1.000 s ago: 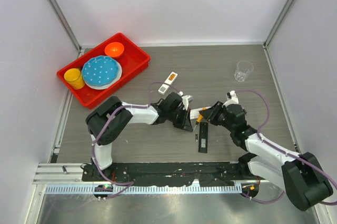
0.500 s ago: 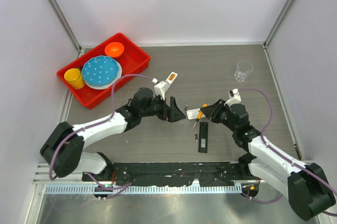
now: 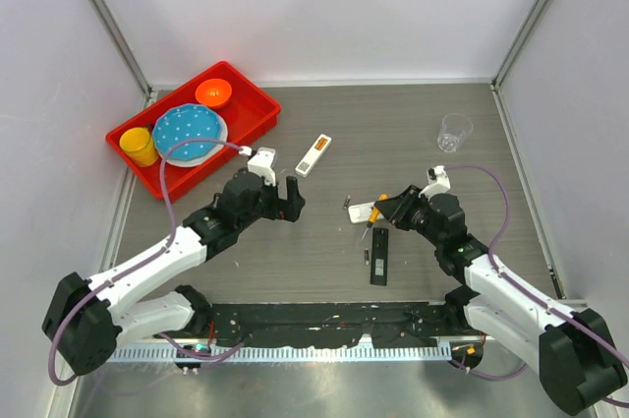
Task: Unload the batteries from the remote control
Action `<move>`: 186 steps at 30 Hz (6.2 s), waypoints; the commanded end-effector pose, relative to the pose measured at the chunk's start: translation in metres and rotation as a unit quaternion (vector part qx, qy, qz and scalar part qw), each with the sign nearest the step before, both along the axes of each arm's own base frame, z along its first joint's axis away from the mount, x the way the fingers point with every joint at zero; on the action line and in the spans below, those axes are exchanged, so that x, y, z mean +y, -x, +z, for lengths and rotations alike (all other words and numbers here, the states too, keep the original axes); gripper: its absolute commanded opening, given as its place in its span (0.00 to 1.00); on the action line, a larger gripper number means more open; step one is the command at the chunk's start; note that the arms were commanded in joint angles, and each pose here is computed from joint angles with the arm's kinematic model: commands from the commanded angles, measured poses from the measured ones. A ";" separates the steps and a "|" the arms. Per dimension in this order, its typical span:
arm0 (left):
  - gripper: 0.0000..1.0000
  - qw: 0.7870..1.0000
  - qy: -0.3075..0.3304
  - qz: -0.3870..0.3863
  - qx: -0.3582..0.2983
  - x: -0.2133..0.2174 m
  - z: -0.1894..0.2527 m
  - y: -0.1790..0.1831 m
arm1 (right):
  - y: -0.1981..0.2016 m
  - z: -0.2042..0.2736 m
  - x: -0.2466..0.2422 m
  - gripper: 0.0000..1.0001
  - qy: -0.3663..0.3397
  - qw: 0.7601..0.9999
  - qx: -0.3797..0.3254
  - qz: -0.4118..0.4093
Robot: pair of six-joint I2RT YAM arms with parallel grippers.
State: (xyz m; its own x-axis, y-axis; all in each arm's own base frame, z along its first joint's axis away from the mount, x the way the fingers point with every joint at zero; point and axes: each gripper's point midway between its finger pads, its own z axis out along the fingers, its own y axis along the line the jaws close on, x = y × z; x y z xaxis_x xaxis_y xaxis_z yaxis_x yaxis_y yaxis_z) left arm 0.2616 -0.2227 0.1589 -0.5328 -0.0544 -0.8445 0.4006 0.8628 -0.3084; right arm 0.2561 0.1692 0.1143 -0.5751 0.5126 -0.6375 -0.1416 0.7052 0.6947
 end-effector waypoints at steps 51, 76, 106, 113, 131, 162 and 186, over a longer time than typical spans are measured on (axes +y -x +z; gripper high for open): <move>0.20 0.961 -0.156 -0.104 0.205 -0.053 -0.150 -0.117 | -0.014 0.021 -0.006 0.01 0.027 0.999 -0.046 -0.012; 0.10 0.941 -0.127 -0.104 0.297 -0.032 -0.171 0.094 | 0.000 0.037 -0.003 0.01 -0.002 0.999 -0.051 0.000; 0.37 0.922 -0.270 -0.258 0.107 -0.088 -0.150 0.132 | -0.003 0.031 -0.009 0.01 0.016 0.999 -0.047 -0.011; 0.70 0.921 -0.288 -0.244 0.095 -0.078 -0.151 0.125 | -0.004 0.031 -0.007 0.01 0.014 0.999 -0.047 -0.009; 0.56 0.930 -0.289 -0.213 0.077 -0.059 -0.143 0.090 | -0.009 0.040 -0.005 0.01 0.009 0.998 -0.056 -0.009; 0.52 0.899 -0.272 -0.342 0.021 -0.127 -0.137 0.051 | -0.031 0.048 -0.012 0.01 0.055 0.996 -0.062 -0.036; 0.20 0.888 -0.241 -0.388 0.050 -0.123 -0.139 0.079 | -0.059 0.037 -0.023 0.01 0.126 0.987 -0.081 -0.060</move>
